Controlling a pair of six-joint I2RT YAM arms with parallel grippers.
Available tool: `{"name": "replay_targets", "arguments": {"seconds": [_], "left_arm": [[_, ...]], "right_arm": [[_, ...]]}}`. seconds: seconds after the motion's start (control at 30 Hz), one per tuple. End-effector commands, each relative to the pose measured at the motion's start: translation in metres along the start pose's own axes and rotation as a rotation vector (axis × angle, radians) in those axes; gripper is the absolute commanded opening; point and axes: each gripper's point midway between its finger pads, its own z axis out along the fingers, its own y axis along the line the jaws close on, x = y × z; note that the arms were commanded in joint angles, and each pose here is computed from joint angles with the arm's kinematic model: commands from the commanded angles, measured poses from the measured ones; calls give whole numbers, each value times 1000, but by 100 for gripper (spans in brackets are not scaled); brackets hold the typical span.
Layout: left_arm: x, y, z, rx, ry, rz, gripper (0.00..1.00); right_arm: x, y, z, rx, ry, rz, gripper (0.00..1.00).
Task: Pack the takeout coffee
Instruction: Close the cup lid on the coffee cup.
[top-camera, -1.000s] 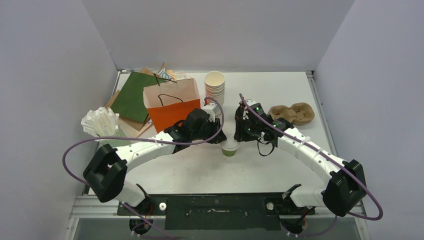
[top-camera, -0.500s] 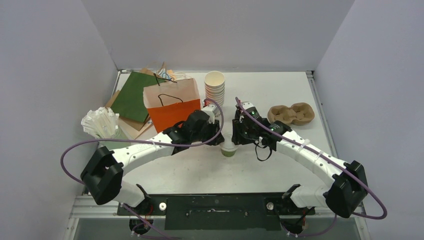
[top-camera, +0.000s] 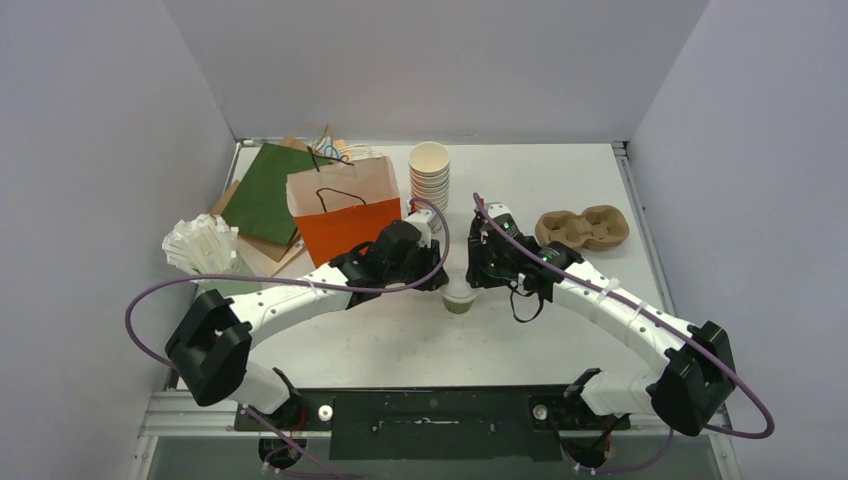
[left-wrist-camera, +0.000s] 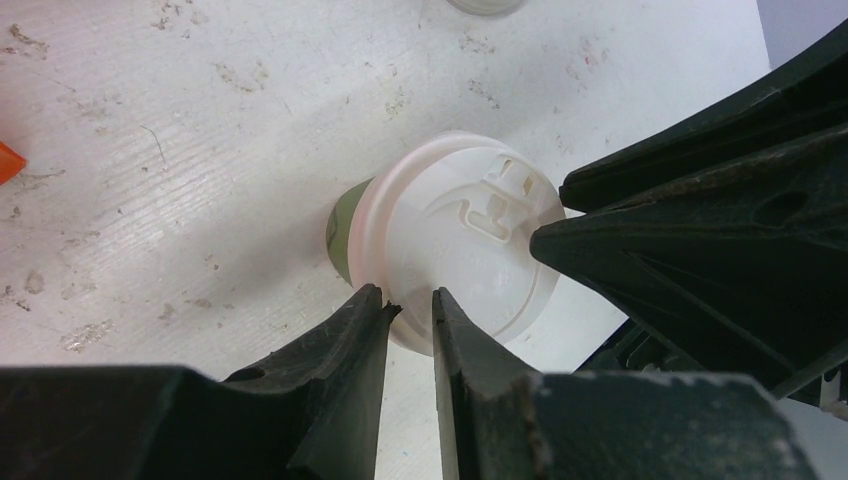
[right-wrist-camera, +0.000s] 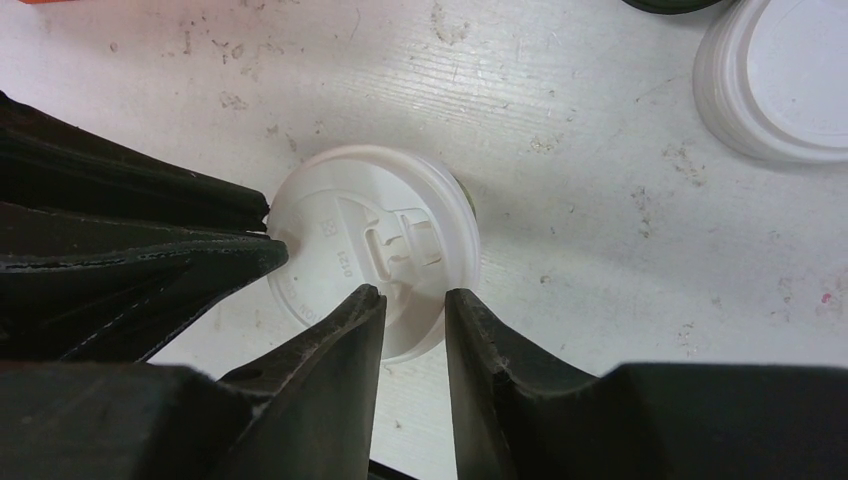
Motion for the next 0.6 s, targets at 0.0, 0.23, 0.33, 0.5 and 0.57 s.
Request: {"name": "replay_targets", "arguments": {"seconds": [0.0, 0.23, 0.33, 0.5, 0.57], "left_arm": [[-16, -12, 1, 21, -35, 8, 21], [-13, -9, 3, 7, -18, 8, 18], [-15, -9, 2, 1, -26, 9, 20], [-21, -12, -1, 6, -43, 14, 20], [-22, -12, -1, 8, -43, 15, 20]], "right_arm": [[-8, 1, -4, 7, -37, 16, 29], [0, -2, -1, 19, -11, 25, 29], [0, -3, -1, 19, -12, 26, 28], [0, -2, -1, 18, -15, 27, 28], [0, -2, -1, 18, -15, 26, 28]]}}
